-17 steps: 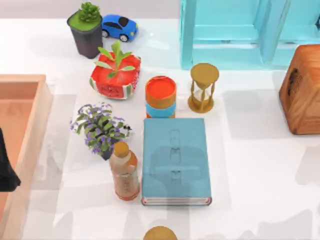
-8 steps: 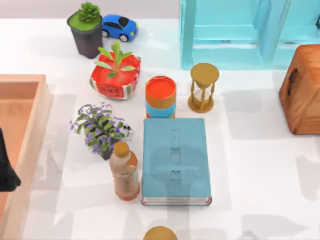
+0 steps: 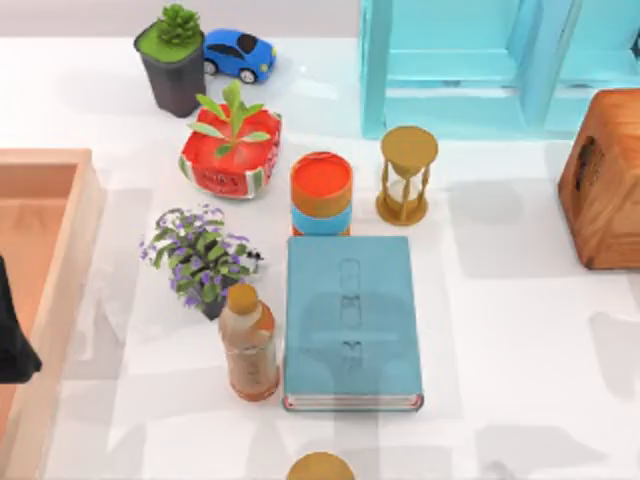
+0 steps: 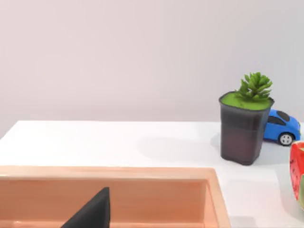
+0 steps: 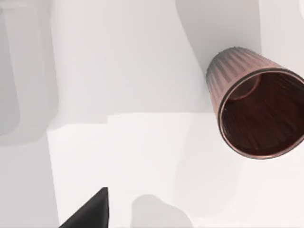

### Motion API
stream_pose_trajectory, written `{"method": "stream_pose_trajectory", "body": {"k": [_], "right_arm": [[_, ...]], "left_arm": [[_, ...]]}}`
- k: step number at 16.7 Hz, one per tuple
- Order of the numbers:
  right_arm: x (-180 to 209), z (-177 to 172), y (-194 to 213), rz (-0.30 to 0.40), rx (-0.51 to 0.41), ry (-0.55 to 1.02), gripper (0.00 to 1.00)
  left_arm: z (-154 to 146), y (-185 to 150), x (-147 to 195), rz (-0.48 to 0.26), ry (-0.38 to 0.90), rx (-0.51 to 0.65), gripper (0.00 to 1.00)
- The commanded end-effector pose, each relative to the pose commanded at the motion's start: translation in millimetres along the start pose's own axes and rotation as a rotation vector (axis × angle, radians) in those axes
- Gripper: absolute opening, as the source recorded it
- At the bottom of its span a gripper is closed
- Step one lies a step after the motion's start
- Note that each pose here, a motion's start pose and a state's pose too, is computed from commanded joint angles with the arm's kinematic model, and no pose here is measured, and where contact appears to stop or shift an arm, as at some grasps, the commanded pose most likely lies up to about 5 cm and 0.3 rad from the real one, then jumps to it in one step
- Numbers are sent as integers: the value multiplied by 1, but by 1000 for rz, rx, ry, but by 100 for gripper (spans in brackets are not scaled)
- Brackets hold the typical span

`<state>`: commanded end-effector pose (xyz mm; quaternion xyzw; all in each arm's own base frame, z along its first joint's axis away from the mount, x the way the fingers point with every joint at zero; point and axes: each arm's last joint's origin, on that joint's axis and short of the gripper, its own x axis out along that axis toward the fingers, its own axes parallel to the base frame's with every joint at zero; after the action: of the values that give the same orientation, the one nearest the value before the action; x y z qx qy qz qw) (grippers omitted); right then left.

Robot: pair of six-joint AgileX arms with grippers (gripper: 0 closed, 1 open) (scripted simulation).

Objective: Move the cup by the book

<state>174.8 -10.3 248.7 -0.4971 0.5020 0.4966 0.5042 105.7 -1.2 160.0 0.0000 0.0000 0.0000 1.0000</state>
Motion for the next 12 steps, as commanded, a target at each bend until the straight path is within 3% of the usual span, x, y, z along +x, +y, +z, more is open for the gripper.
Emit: {"method": "stream_pose_trajectory", "body": {"k": [3,12], "right_arm": [[11,0,-2,7,-2,0,100],[97,0,-1,1,-3,0,100]], "left_arm": [[0,0,0,0,0,0,100],[0,0,0,0,0,0,100]]}}
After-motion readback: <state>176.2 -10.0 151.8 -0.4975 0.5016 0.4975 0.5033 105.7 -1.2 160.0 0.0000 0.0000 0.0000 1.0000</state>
